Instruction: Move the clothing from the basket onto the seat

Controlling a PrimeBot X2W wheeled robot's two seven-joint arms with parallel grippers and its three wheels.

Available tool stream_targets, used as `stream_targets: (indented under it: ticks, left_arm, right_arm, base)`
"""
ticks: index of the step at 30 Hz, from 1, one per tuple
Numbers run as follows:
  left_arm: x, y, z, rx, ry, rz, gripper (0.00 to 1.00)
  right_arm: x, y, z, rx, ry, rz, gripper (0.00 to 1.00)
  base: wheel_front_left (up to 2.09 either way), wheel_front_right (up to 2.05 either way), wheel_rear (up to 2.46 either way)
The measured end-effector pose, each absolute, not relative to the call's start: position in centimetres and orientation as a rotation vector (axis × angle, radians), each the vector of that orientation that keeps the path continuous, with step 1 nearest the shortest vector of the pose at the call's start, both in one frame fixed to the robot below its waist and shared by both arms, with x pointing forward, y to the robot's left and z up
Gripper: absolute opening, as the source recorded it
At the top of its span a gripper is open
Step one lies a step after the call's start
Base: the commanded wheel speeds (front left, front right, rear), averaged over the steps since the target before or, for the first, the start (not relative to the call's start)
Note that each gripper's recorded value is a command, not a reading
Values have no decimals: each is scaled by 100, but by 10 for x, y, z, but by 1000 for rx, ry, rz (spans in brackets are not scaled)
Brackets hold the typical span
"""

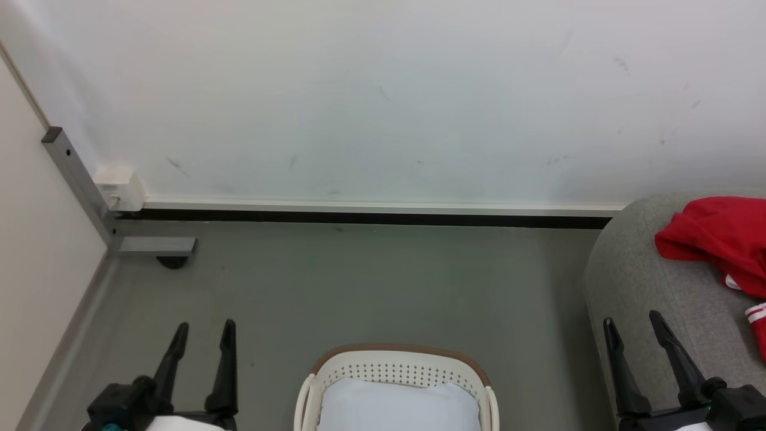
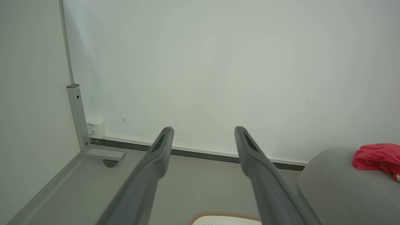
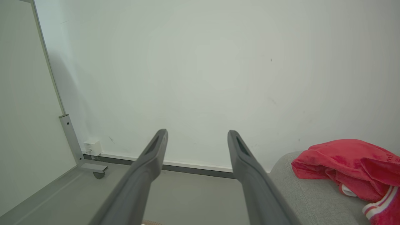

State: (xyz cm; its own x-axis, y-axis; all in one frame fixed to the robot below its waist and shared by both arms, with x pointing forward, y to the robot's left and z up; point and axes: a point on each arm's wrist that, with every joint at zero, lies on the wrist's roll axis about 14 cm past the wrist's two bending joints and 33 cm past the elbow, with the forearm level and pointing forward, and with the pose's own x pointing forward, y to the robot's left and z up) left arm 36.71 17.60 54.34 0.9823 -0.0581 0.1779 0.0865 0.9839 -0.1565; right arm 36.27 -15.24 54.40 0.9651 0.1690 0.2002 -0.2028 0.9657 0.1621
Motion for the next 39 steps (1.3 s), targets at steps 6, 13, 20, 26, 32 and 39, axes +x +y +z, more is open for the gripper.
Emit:
stream_targets:
  ticks: [6, 13, 20, 26, 32, 39]
  left_arm:
    - [366, 172, 531, -179, -135, -91, 0]
    - [362, 173, 509, -251, -57, -65, 0]
    - [363, 178, 504, -374, -23, -36, 0]
    - [366, 181, 502, -480, -5, -17, 0]
    - [367, 185, 499, -571, 12, 1, 0]
    - [369, 187, 498, -673, 28, 13, 0]
  right_arm:
    - [362, -155, 542, 185, -181, 179, 0]
    - [357, -158, 522, 257, -111, 155, 0]
    - [359, -166, 517, 380, -81, 120, 0]
    - [361, -170, 513, 482, -58, 94, 0]
    - [365, -175, 514, 575, -52, 74, 0]
    - [366, -179, 510, 675, -31, 51, 0]
  base:
    - [0, 0, 0]
    - [0, 0, 0]
    - [0, 0, 0]
    - [0, 0, 0]
    - [0, 0, 0]
    - [0, 0, 0]
